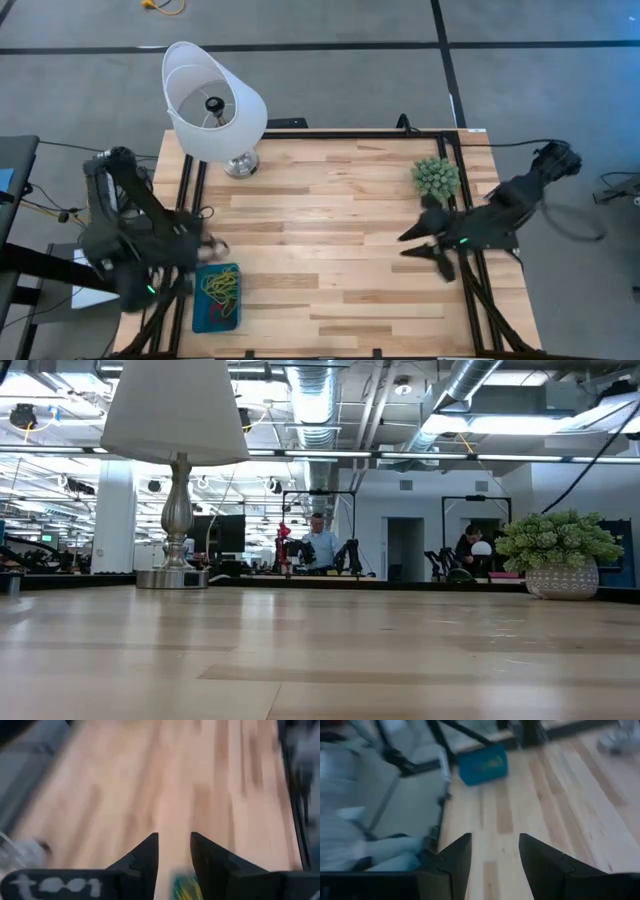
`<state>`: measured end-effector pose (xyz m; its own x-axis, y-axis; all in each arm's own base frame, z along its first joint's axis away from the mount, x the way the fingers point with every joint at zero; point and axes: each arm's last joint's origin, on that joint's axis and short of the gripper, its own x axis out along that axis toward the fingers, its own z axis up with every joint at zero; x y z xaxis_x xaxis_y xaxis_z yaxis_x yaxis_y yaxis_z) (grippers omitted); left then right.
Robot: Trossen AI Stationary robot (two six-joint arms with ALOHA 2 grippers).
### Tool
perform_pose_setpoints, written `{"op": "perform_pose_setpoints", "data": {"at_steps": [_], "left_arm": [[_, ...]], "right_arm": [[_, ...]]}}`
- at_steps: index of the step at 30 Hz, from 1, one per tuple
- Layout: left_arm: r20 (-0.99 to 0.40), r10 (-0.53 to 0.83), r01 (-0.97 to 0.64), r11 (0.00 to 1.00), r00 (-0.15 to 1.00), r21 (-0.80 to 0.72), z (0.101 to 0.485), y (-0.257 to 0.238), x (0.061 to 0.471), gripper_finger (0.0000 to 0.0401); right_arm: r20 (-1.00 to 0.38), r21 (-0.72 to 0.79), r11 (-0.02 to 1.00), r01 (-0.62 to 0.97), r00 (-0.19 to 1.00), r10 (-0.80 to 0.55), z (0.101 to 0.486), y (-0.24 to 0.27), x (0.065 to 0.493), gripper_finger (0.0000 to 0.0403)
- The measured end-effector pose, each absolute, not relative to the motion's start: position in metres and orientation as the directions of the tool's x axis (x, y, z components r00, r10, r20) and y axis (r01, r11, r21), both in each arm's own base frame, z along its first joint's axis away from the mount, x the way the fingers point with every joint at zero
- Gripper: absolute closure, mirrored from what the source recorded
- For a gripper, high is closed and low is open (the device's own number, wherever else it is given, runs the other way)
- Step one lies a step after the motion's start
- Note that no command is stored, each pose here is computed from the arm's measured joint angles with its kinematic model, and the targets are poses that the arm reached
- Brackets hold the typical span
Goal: Pick and place items into bin
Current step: Return to Home Position
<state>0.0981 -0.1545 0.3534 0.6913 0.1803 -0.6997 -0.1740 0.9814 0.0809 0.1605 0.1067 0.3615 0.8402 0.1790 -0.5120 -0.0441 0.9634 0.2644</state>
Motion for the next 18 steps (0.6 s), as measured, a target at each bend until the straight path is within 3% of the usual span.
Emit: {"op": "perform_pose_setpoints", "data": {"at_steps": [5, 9, 13, 15, 18], "left_arm": [[-0.531, 0.176, -0.166, 0.984, 0.829, 0.068, 0.383, -0.116, 0.076, 0.0298], [-0.388, 0.151, -0.14, 0.988, 0.909, 0.057, 0.352, -0.116, 0.071, 0.0298], [-0.335, 0.113, -0.113, 0.993, 0.935, 0.02, 0.302, -0.133, 0.087, 0.0298], [-0.302, 0.077, -0.075, 0.997, 0.95, 0.018, 0.295, -0.136, 0.101, 0.0299], [-0.236, -0.083, 0.086, 0.996, 0.968, 0.003, 0.306, -0.132, 0.122, 0.0299]], "right_arm": [[-0.397, 0.231, 0.955, -0.185, 0.878, 0.266, 0.369, 0.087, 0.12, 0.0243], [-0.284, 0.245, 0.932, -0.267, 0.9, 0.332, 0.324, 0.089, 0.117, 0.0246], [-0.119, 0.24, 0.869, -0.433, 0.875, 0.469, 0.278, 0.092, 0.119, 0.0247], [-0.074, 0.226, 0.859, -0.459, 0.871, 0.485, 0.264, 0.088, 0.121, 0.0246], [-0.044, 0.23, 0.861, -0.453, 0.879, 0.474, 0.26, 0.077, 0.119, 0.0244]]}}
